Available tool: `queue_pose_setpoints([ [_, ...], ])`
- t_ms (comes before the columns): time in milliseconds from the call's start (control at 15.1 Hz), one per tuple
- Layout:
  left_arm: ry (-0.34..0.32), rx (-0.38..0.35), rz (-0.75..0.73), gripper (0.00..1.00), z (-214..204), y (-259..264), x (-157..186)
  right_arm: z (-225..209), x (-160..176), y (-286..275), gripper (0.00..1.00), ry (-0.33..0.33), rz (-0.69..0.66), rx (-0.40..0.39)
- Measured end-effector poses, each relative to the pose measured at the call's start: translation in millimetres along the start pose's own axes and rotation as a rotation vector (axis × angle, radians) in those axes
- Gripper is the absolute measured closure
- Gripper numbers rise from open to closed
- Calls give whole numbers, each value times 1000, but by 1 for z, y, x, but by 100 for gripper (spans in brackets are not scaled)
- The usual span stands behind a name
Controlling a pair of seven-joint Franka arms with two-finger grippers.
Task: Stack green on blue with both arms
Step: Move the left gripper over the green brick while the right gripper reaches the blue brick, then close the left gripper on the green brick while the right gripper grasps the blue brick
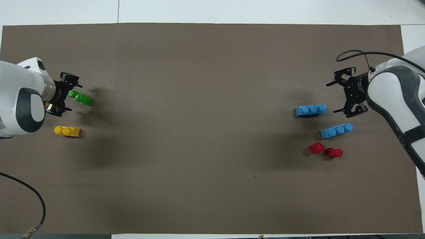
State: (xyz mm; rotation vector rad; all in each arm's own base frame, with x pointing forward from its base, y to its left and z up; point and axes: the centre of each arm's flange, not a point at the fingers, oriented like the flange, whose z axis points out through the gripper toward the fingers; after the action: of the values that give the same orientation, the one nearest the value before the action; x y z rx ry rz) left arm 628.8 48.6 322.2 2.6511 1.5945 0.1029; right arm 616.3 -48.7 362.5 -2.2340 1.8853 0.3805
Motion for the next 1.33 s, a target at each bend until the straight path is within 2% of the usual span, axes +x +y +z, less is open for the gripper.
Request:
queue_pose_setpoints([
  [531,-15,0,-30,0,4,-1,2,28,7,9,0,-19,8,-33],
  [996,-24,7,-41,0,11,-1,5,46,12,14,0,-17,27,-12],
  [1062,-24,7,-41,9,11,-1,5,48,13,15,0,-18,31,-7],
  [1195,-24,6,-41,13,11,-1,5,55,15,17,0,-16,42,6],
  [1328,-23,5,-41,36,10,0,6,60,17,19,0,-16,51,15],
])
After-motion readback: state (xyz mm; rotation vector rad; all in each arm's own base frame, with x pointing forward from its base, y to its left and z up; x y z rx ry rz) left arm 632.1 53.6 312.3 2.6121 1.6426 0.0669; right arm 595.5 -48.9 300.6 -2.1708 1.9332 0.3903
